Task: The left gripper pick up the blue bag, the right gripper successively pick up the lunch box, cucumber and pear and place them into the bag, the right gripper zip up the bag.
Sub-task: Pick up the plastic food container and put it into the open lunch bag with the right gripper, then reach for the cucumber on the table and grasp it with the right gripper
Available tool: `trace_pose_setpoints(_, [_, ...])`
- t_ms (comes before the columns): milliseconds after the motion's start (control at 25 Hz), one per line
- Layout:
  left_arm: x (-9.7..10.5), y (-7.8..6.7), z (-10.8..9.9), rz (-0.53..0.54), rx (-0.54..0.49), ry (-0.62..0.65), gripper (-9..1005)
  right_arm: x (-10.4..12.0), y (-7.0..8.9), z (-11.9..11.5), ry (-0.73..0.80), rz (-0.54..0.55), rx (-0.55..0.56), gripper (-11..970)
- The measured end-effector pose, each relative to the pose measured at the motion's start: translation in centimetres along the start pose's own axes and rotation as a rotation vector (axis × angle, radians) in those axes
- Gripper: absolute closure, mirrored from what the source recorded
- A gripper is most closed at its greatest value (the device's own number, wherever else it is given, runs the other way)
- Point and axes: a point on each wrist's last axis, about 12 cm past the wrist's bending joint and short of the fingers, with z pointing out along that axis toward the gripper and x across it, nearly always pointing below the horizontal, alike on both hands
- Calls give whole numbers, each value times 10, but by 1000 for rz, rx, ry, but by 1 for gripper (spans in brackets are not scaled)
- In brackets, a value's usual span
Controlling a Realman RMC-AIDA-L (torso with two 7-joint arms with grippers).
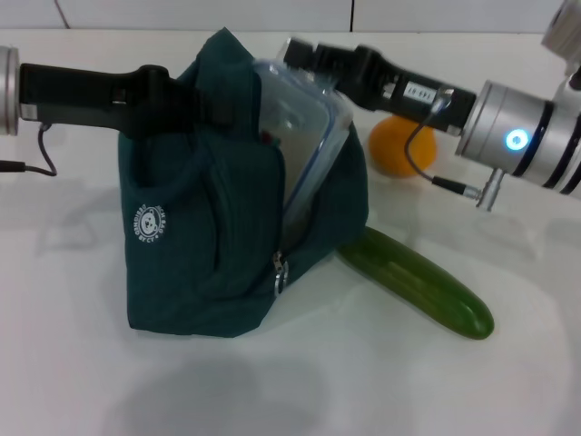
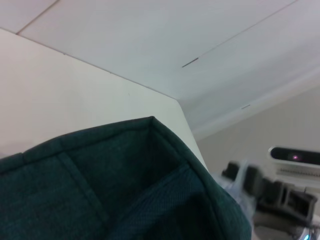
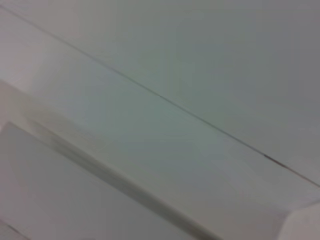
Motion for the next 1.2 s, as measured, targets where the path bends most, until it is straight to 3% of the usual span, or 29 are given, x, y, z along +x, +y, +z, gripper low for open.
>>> trace_pose_setpoints(320, [3,1,-2,-6,1,-1,935,11,-8,-1,37,0,60,812])
trace_pose_setpoints(680, [3,3,-6,-7,-6,-12,933,13,-8,-10,-6,-85,58,800])
trace_pose_setpoints(880, [2,3,-8,-3,-12,-16,931,5,-11,-21,-38,-111,65,611])
trace_pose_setpoints(1160, [6,5,-18,-4,-12,-47,930,-8,-17,-61,-3,-276,97,322])
trace_pose_setpoints(1200, [8,7,-23,-9,-12,-60,930,-22,-16,-73,53,-353,114,302])
